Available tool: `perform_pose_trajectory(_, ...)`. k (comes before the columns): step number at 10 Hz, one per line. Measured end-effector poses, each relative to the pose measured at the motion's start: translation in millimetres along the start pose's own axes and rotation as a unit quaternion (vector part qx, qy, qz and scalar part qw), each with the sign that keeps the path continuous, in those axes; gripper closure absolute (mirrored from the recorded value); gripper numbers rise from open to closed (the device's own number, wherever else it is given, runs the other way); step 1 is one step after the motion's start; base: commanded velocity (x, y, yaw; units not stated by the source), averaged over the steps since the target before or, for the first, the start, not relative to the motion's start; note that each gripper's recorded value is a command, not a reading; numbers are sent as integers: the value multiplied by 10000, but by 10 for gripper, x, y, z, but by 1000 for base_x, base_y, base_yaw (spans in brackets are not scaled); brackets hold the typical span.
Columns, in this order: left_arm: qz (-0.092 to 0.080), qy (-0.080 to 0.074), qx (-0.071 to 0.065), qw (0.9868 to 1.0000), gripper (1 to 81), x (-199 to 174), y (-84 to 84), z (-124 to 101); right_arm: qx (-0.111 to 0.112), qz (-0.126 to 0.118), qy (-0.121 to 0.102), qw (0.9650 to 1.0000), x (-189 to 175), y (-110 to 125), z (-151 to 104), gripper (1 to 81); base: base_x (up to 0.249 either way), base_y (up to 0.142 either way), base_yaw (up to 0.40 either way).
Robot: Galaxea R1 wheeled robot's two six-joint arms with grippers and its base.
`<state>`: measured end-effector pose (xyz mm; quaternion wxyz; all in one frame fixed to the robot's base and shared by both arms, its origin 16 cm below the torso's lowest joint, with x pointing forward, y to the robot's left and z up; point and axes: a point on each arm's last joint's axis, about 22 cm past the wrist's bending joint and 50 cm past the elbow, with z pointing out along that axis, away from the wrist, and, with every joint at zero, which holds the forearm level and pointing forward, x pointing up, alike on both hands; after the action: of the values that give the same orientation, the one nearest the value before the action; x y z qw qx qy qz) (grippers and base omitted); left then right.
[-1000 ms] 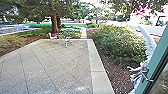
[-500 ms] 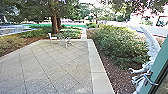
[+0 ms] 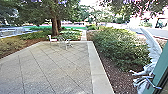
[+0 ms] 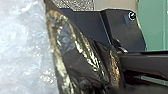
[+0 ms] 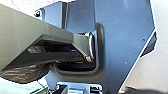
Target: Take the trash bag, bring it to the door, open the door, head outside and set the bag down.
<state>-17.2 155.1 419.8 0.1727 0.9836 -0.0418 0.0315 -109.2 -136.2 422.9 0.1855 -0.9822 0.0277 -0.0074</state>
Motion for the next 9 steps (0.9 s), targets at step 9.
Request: perform_pose_trajectory(9, 17, 49, -9, 10000, 811, 92, 12, 6, -7, -11, 35, 10000, 80, 11, 0, 10, 87, 0, 0)
